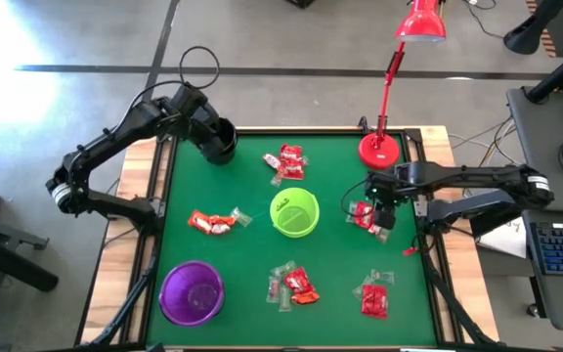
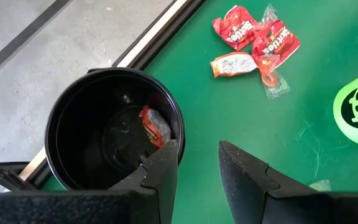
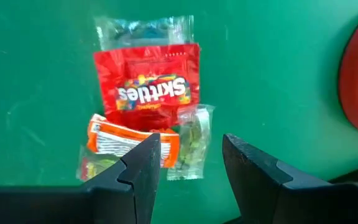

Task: Sort candy
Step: Put the green gummy into the green bucket

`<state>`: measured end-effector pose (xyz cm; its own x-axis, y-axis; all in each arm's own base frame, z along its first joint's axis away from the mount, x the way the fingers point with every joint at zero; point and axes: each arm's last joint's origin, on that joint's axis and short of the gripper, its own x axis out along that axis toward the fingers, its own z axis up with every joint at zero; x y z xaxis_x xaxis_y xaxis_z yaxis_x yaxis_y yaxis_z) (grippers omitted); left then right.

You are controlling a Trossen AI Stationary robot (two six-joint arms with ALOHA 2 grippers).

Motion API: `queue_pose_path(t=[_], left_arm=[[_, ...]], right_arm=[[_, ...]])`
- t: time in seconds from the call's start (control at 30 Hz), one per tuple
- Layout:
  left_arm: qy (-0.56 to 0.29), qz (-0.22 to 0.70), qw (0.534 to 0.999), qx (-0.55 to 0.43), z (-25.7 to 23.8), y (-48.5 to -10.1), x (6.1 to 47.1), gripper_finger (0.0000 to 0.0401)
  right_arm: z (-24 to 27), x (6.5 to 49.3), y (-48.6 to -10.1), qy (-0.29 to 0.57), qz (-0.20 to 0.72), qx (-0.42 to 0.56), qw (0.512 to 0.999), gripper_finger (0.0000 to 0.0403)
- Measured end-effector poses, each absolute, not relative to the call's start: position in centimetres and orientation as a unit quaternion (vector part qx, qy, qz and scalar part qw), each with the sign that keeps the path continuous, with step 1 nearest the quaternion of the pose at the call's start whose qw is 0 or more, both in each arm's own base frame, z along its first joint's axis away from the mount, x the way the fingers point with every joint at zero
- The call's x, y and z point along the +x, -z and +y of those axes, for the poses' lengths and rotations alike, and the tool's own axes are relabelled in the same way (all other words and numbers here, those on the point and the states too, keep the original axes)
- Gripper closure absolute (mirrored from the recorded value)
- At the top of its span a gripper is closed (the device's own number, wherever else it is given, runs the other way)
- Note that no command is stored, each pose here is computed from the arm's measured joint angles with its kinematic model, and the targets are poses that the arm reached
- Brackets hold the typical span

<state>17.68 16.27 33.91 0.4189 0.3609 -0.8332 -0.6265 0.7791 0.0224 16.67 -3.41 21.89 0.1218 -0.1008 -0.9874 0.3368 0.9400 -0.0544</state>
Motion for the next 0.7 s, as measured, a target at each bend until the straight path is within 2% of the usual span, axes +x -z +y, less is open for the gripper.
queue_pose_path(t=[0.4, 0.7], left_arm=[[-0.293, 0.465, 0.821, -0.154, 16.0, -33.7, 17.5, 0.0301], [-0.29, 0.474, 0.816, -0.159, 15.9, -33.6, 17.4, 0.0301]], right_arm=[[-5.1, 17.9, -19.8, 0.206, 0.676, 0.124, 0.696, 0.0236], [-6.1, 16.4, -17.9, 0.229, 0.699, 0.178, 0.654, 0.0236]])
